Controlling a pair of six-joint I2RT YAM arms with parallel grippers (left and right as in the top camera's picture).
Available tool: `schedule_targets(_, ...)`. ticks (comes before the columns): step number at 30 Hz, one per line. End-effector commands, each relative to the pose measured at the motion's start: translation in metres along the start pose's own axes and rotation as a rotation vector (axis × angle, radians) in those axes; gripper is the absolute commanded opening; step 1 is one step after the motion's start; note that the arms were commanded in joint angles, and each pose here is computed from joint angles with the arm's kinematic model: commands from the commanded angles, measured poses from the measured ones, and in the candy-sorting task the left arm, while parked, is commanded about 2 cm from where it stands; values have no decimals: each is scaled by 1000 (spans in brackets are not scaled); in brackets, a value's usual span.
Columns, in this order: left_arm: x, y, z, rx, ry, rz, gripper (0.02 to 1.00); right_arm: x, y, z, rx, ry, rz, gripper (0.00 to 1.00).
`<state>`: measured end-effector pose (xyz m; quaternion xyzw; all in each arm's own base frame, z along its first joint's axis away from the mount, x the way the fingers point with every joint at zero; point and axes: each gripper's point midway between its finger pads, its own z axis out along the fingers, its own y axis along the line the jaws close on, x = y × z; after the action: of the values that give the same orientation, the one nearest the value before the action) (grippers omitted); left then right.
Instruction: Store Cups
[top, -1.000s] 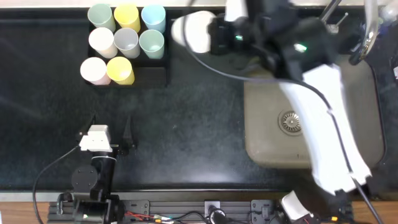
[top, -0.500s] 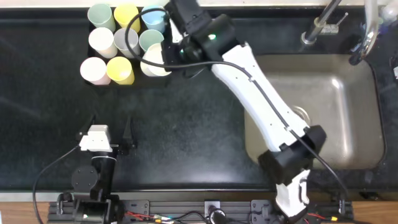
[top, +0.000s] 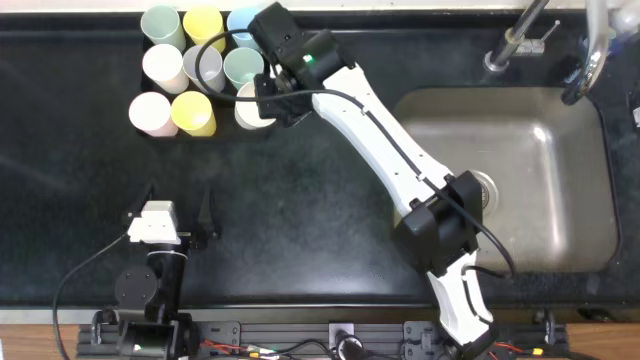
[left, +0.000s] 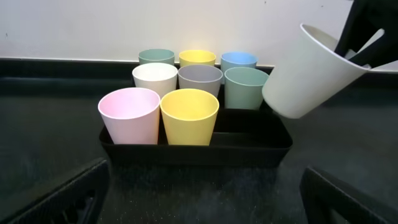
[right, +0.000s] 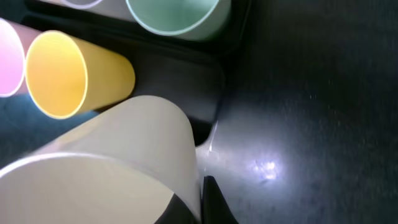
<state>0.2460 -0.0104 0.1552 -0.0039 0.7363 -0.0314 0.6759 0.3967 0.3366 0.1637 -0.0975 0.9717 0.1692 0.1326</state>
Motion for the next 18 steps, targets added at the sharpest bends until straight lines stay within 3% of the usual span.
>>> schedule_targets(1, -1, -2, -1, 12, -4, 11, 1000, -9, 5, 8, -3, -29, 16, 40)
schedule_targets(18, -1, -2, -1, 12, -4, 11, 1000, -24, 10, 45, -31, -62, 50, 42)
